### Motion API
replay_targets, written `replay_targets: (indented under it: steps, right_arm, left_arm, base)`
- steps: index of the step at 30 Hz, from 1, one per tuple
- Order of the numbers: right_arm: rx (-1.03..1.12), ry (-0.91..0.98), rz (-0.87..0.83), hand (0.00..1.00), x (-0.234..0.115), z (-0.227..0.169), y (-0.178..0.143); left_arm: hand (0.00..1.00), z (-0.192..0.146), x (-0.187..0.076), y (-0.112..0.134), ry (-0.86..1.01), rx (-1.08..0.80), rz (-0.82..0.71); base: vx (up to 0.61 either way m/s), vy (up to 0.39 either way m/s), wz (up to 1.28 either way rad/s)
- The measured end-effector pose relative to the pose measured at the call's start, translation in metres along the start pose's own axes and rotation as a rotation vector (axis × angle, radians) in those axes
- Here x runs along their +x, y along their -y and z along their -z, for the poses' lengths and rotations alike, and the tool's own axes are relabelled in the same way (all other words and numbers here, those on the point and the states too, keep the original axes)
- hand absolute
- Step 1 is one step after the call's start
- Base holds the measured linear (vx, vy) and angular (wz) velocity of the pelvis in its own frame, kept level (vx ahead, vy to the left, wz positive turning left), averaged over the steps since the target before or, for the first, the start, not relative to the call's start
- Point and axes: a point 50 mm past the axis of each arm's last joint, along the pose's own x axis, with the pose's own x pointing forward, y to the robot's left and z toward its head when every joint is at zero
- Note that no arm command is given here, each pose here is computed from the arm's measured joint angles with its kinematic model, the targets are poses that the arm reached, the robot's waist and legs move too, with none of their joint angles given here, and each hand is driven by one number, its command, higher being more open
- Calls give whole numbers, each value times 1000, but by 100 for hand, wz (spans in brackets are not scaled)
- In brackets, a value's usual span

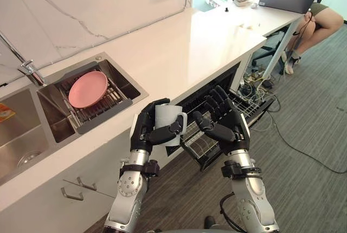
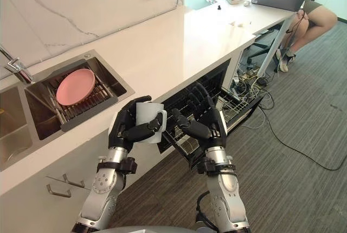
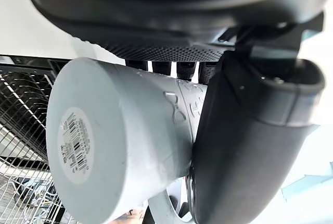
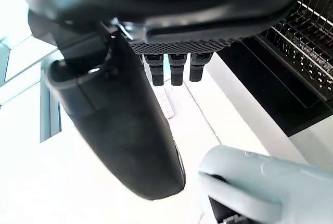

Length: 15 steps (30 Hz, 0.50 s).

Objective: Walk over to the sink, pick up the cup, carry it to the dishwasher, place the cup inside the dishwasher, then close the dishwasher door

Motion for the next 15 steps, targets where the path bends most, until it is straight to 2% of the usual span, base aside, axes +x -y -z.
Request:
replay_targets:
  steps: [10,15]
  right_arm:
    - [20,-30,-98,90,3,7,-19]
    - [10,-21,-87,90,6,5,-17]
  left_arm:
    - [30,-7,7,26,61,163,158]
    - [30,-12,12,33,104,244,195]
  base:
    - [-54,-3,1]
    - [-39,-4,3]
